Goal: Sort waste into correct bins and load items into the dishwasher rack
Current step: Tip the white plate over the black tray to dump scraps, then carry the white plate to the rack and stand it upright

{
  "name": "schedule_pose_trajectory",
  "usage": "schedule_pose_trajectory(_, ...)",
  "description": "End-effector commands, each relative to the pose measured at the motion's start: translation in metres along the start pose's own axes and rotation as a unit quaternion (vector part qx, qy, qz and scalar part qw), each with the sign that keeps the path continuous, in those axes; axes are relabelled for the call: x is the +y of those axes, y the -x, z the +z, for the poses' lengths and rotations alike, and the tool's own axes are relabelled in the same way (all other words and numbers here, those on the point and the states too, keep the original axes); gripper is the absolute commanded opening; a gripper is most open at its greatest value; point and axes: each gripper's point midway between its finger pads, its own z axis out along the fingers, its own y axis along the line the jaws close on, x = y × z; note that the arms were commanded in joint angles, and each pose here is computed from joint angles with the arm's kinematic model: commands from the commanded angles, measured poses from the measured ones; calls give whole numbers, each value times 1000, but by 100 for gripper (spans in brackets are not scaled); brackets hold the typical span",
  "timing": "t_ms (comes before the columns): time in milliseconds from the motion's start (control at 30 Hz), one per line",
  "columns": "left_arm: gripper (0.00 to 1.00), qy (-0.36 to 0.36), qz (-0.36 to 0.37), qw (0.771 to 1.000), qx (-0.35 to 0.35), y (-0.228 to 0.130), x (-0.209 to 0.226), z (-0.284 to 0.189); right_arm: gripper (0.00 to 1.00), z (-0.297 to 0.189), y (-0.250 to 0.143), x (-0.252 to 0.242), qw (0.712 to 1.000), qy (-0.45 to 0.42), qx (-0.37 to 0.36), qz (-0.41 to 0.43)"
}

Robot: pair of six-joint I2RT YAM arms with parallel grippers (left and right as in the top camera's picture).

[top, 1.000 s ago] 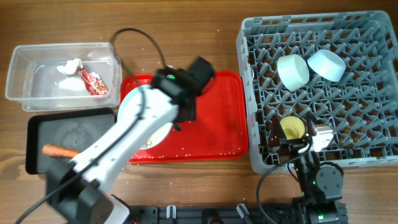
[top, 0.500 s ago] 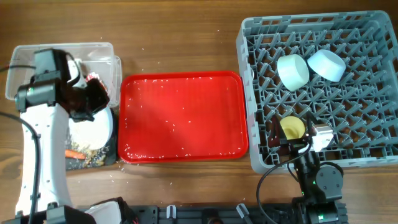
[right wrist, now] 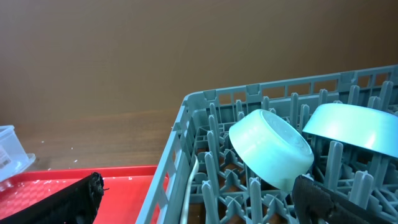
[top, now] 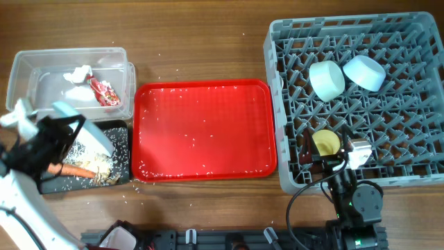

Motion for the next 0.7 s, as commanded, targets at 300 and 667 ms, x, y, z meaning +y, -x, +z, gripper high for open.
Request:
schedule_pose_trajectory(300,4,-153,-16,984,-93,-8,-5,-35,100,0,0,2,1000,5,-1,4)
schedule_pose_trajectory(667,4,-171,136,961,168,-103,-107,80,100,0,0,2,1000,5,-1,4)
